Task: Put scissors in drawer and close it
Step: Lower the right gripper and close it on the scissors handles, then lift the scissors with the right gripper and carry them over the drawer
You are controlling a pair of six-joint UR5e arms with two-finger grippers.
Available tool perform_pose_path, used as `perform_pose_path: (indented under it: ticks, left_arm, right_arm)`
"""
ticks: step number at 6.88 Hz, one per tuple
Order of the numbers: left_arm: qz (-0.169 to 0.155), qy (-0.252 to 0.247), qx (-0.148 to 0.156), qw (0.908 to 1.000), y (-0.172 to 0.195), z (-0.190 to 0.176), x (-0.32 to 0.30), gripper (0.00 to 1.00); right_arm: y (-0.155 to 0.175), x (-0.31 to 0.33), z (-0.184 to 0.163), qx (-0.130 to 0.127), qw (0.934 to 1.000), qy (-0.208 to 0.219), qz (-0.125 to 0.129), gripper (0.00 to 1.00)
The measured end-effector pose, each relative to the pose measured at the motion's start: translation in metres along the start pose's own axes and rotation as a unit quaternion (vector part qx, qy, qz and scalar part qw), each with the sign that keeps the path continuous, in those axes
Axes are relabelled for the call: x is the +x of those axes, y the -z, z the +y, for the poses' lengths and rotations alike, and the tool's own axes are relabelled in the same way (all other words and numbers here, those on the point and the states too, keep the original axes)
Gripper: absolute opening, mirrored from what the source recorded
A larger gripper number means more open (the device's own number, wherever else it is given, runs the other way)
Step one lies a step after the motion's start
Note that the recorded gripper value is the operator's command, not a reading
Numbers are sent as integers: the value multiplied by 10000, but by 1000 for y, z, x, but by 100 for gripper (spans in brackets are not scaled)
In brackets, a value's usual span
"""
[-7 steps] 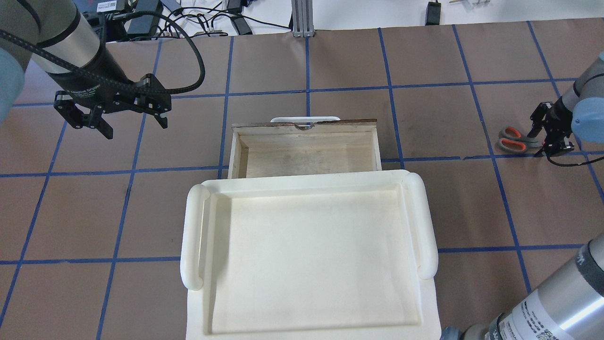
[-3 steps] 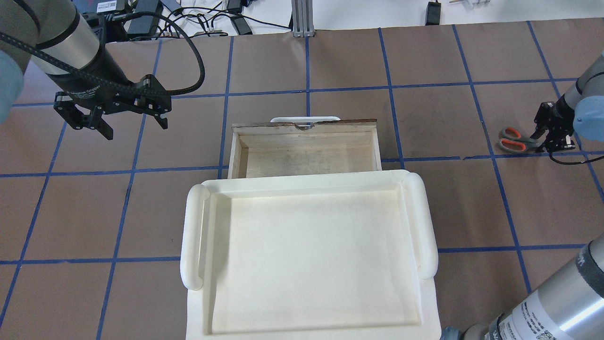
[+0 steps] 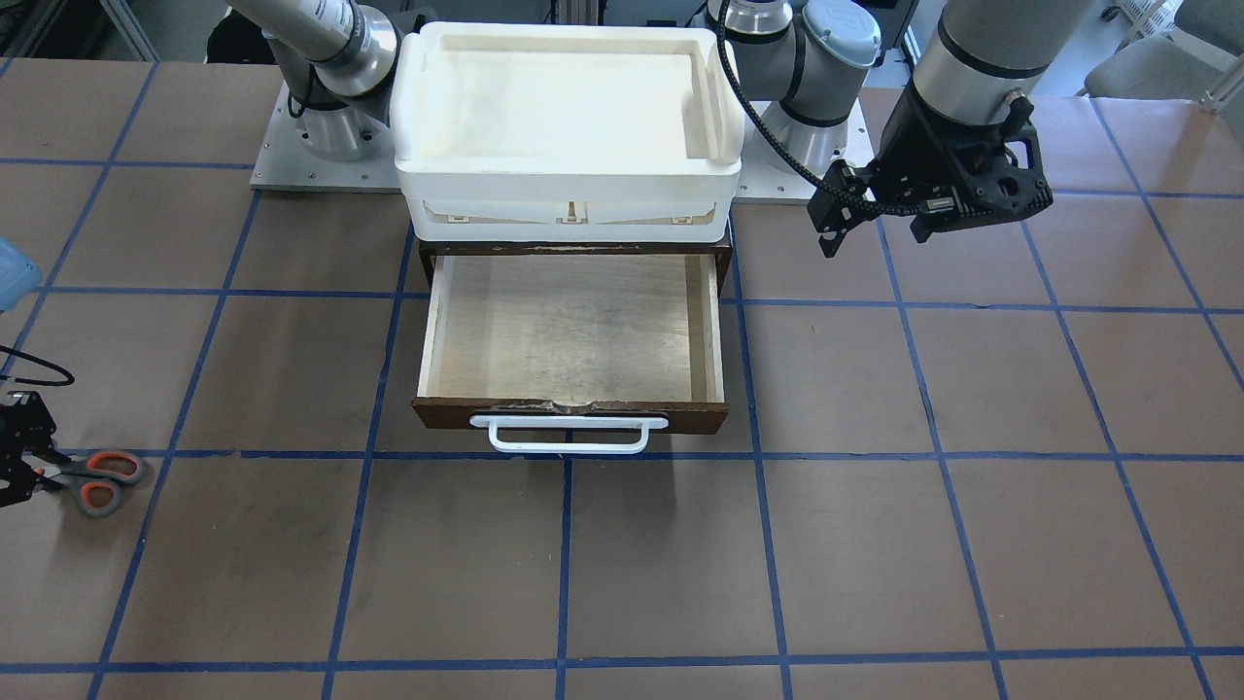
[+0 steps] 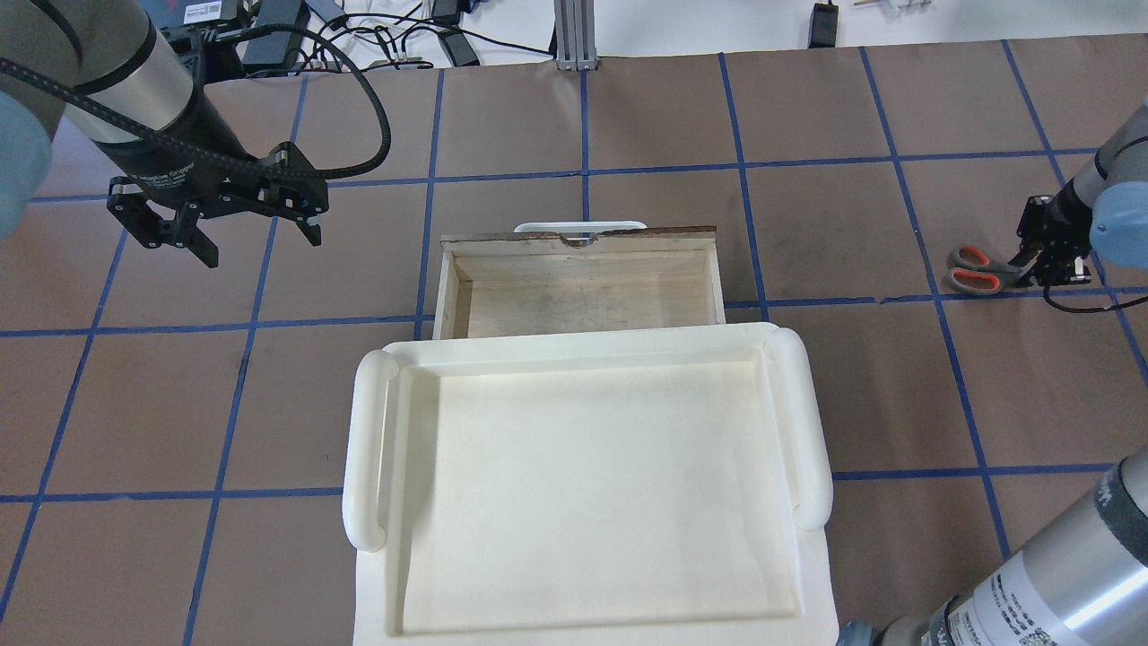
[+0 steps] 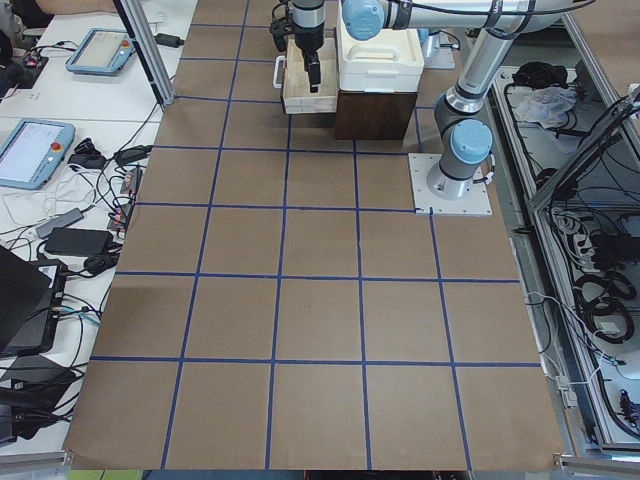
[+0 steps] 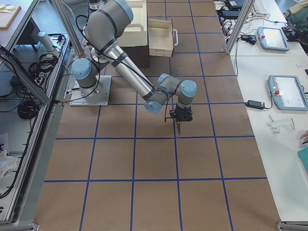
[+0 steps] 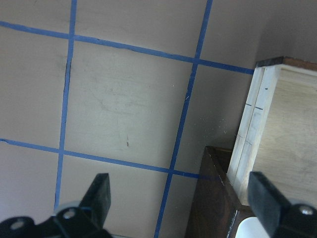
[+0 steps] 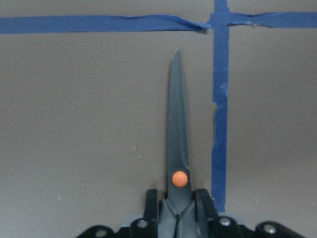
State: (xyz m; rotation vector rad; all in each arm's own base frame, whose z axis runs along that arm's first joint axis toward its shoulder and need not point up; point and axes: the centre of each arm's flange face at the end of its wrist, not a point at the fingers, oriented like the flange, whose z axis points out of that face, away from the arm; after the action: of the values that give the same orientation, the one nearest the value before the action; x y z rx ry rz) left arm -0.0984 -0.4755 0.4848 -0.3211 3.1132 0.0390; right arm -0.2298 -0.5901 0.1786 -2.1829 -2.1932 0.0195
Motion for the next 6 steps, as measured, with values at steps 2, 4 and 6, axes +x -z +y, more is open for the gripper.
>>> perform_pose_path:
  ticks: [2,4,6]
  left_arm:
    - [-19,-34,10,10000,1,2,-1,100]
    - [-23,-55,13,10000,2,2,-1,100]
    - [-28,-61,17,10000,2,3,-1,100]
  right_arm:
    - [1,-2,1,-46,10000,-8,-26,9]
    - [7,-4,3,-89,9999,-18,-111,0]
    - [18,-5,9,-179,9995,-110,-247,0]
